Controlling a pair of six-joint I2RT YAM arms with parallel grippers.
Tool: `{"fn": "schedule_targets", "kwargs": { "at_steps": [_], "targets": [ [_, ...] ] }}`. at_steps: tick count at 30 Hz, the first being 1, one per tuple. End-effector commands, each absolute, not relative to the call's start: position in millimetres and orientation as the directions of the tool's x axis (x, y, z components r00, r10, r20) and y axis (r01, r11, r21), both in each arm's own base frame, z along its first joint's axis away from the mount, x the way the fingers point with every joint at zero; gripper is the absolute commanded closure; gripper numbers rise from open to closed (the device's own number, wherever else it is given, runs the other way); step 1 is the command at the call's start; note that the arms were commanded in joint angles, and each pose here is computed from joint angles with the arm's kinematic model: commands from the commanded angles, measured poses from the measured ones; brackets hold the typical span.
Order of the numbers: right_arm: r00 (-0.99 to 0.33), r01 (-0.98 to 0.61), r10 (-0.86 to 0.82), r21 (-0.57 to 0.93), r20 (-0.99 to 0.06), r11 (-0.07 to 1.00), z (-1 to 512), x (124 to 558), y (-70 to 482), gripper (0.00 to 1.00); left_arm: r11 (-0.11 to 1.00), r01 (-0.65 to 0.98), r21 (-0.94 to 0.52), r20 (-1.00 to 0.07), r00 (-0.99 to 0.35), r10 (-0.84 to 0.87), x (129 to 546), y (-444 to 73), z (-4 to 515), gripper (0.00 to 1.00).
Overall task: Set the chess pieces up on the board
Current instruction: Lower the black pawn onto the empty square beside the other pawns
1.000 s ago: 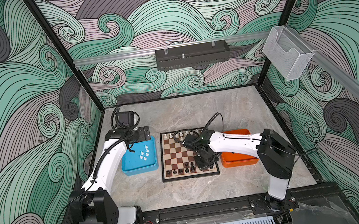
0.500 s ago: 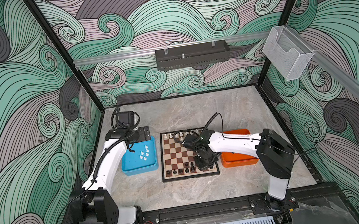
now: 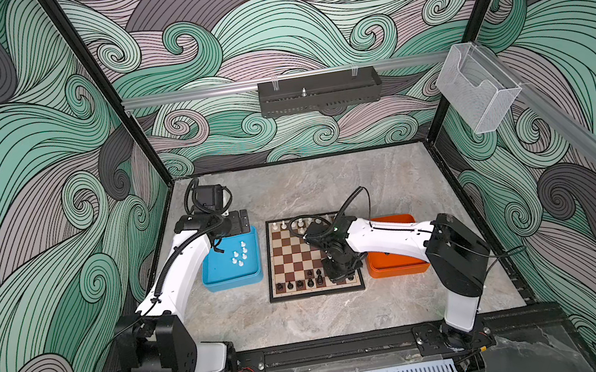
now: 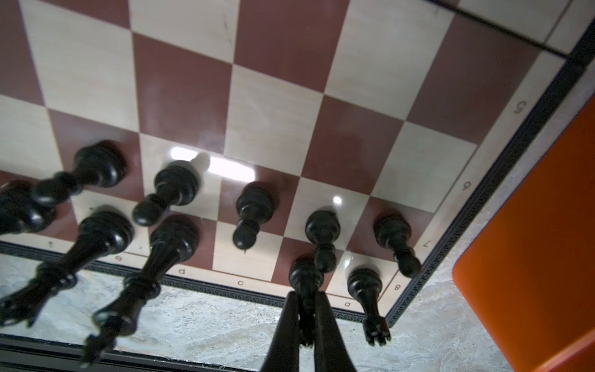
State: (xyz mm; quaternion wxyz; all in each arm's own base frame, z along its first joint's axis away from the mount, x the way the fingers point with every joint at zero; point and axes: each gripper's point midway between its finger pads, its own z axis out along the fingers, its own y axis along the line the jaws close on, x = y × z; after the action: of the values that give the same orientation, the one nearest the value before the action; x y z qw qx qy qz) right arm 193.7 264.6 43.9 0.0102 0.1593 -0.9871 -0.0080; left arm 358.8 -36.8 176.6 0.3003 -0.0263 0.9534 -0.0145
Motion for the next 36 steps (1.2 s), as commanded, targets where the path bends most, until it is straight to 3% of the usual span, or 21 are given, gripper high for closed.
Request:
{"fn": "schedule_targets", "kwargs": {
  "at_steps": [1, 36],
  "targets": [
    [-0.953, -0.303, -0.303, 0.001, 0.018, 0.953, 42.6, 196.9, 261.2, 0.90, 0.998, -0.045, -0.040, -0.571, -0.819, -0.060, 361.3, -35.4, 180.5, 0.01],
    [-0.953, -0.300, -0.301, 0.025, 0.034, 0.954, 40.1, 192.0, 262.4, 0.88, 0.998, -0.039, -0.045, -0.574, -0.816, -0.058, 360.8, -36.4, 181.6, 0.01]
  ]
}}
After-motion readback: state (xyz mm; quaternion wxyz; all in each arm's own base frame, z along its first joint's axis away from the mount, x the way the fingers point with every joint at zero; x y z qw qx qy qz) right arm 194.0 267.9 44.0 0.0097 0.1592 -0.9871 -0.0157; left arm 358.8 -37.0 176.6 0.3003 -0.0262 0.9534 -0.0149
